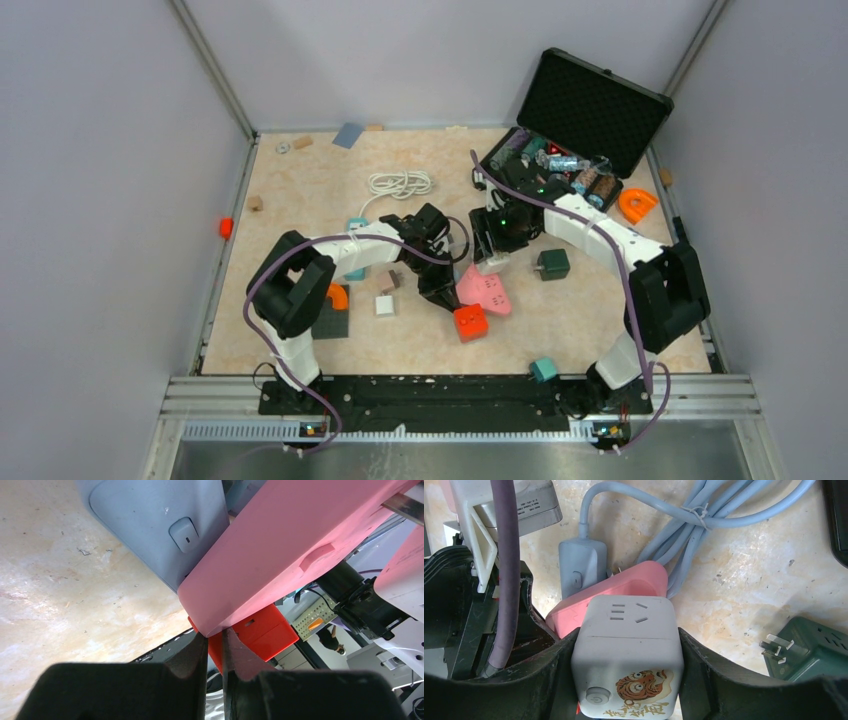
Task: Insert the plug
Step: Insert the plug into the socket.
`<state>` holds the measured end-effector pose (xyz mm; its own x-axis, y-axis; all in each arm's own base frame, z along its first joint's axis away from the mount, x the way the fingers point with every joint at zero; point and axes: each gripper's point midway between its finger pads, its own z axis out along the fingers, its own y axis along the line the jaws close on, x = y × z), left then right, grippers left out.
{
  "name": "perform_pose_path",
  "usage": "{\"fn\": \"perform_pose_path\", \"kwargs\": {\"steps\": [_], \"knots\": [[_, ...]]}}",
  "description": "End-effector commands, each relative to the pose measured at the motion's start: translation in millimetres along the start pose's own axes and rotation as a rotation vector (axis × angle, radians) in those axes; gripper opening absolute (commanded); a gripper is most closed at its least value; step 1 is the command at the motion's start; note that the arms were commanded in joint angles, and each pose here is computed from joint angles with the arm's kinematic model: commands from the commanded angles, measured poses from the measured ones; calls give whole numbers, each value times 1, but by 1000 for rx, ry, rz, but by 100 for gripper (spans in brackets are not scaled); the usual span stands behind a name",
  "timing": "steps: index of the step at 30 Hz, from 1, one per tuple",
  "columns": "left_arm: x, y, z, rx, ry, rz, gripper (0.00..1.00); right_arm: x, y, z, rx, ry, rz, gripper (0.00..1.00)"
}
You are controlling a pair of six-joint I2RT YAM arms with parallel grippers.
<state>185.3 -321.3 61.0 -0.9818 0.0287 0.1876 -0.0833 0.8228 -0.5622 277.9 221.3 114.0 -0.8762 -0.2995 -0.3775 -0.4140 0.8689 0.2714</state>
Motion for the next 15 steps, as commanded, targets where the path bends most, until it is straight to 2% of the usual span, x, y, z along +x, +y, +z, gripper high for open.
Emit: {"fn": "perform_pose_path", "kwargs": {"steps": [1,9,15], "knots": [[-45,67,25,-262,-191,0,14,8,-21,4,123,40,-17,0],[-46,64,26,-258,-192,2,14,25,-31,13,275,129,-109,0],[-46,65,27,-259,-187,0,14,38,-37,23,317,164,-109,0]]}}
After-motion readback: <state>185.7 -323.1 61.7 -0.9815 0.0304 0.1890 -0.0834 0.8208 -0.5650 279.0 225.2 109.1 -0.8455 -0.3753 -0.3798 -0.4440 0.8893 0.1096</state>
